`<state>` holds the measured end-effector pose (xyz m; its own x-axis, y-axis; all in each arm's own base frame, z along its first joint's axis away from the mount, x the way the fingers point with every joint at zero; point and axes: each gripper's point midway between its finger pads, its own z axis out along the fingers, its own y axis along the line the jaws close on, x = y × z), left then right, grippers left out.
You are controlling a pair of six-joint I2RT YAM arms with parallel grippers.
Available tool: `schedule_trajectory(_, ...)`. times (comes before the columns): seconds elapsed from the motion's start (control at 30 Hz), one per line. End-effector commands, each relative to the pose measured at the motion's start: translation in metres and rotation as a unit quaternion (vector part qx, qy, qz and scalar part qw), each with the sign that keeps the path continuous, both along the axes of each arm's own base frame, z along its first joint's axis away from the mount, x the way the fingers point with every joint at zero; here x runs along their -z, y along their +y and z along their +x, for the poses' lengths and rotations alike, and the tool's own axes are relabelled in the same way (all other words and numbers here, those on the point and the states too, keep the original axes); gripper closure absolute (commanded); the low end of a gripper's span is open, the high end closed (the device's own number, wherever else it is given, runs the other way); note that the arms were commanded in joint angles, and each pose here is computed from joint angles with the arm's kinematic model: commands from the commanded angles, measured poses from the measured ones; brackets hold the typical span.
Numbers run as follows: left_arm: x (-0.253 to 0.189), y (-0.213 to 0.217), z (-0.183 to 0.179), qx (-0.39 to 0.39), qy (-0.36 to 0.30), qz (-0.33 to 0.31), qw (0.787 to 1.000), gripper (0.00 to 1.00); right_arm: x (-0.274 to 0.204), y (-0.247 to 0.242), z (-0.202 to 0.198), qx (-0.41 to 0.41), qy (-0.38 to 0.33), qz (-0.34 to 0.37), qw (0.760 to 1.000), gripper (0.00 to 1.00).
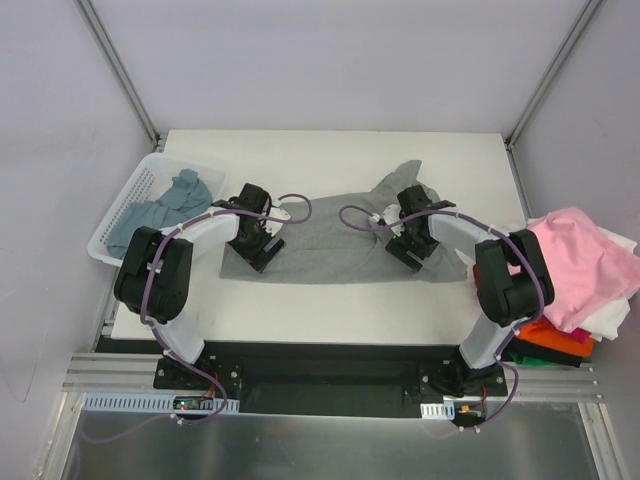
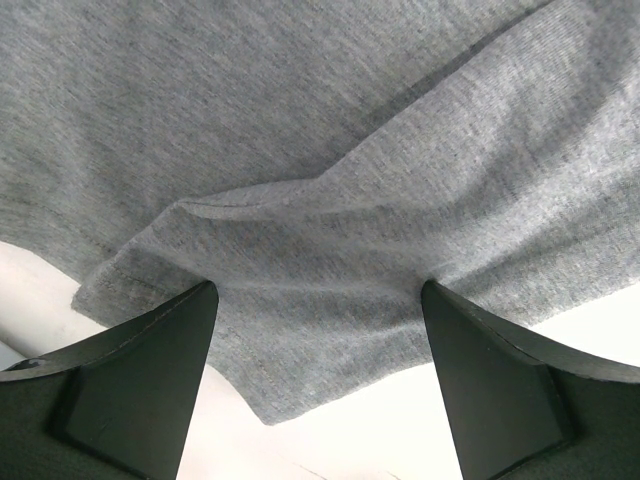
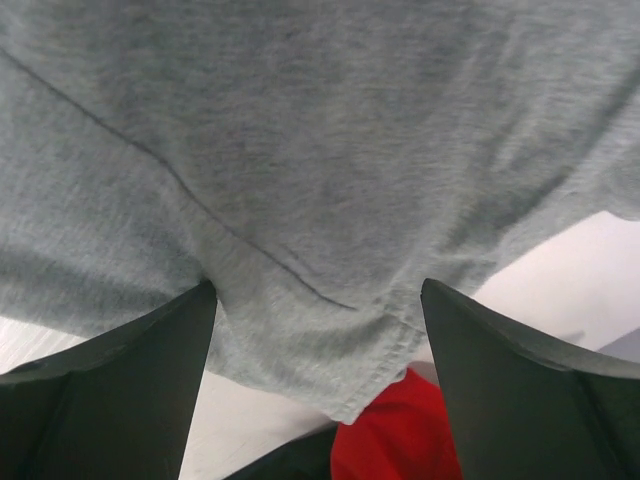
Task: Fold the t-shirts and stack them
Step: Fold the flattened tshirt in 1/3 of the way
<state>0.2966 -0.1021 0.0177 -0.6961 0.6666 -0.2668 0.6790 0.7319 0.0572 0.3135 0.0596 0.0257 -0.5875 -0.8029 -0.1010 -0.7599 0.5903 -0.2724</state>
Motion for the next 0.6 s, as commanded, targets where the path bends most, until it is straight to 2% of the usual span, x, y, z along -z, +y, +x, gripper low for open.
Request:
schedule_trajectory(0.0,0.015,0.002,-0.011,-0.003,0.035,0.015,0.999,0.16,0.003,-0.005,0.017,-0.01,-0.021,-0.02,1.0,0.12)
schedule_trajectory(0.2,0.018,0.006,-0.014,-0.002,0.04,0.024,0.999,0.16,0.007,-0.008,0.003,-0.017,-0.007,-0.02,1.0,0.12)
schedule_trajectory(0.57,0.019,0.012,-0.026,-0.004,0.044,0.033,0.998,0.16,0.0,-0.009,-0.051,-0.04,0.046,-0.025,0.998,0.09)
